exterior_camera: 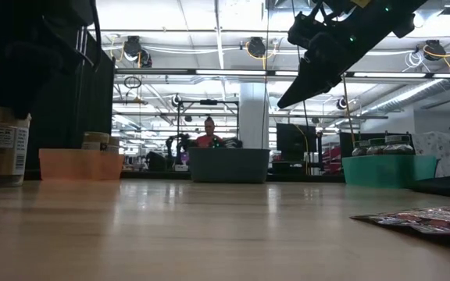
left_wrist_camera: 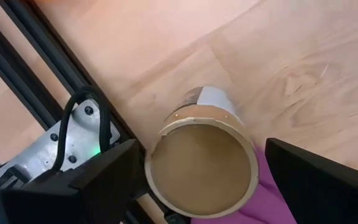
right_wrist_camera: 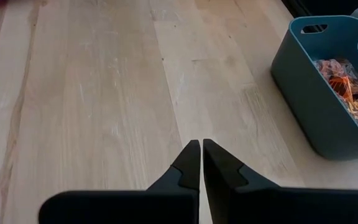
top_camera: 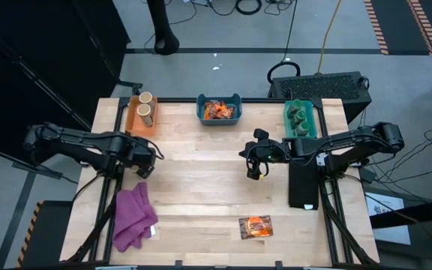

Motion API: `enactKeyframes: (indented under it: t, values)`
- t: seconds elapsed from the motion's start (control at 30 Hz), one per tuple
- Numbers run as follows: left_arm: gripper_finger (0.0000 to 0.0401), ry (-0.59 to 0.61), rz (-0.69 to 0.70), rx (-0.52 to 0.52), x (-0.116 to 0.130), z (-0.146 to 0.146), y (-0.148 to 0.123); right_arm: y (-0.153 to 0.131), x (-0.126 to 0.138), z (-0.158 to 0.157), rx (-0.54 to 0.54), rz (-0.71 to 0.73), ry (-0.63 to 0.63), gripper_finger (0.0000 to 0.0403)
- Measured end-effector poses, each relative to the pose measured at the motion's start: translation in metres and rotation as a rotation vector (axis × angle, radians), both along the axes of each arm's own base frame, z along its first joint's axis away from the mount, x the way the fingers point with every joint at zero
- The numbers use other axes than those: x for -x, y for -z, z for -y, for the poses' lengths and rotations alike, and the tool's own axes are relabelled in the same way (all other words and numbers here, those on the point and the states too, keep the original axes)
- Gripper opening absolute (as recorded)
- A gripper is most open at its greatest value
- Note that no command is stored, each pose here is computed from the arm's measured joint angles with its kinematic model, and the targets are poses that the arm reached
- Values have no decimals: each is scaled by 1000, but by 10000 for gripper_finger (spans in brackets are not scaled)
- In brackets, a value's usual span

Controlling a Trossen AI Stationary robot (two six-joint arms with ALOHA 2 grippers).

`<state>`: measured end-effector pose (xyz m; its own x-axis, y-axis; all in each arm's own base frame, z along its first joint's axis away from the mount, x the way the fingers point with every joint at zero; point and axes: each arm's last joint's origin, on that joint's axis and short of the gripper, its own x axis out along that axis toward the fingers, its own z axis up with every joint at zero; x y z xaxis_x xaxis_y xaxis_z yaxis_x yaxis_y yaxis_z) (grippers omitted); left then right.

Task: Sort spices by type
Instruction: Put the gold seasoning bottle into the orange bin

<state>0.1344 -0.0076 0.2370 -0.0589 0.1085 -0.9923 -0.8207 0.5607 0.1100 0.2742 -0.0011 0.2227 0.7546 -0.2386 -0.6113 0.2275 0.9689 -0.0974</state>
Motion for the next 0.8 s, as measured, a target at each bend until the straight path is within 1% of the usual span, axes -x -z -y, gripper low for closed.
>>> enactKeyframes:
  t: [0.1,0.3,0.8]
  values:
    - [351,-1,-23,15,-4,1,3,0,0,0,0,-3,0,0]
    - [351,-2,-65,13,-9,1,8,0,0,0,-1,-6,1,0]
    - [351,-10,-112,10,-15,2,14,1,0,0,-1,-6,1,0]
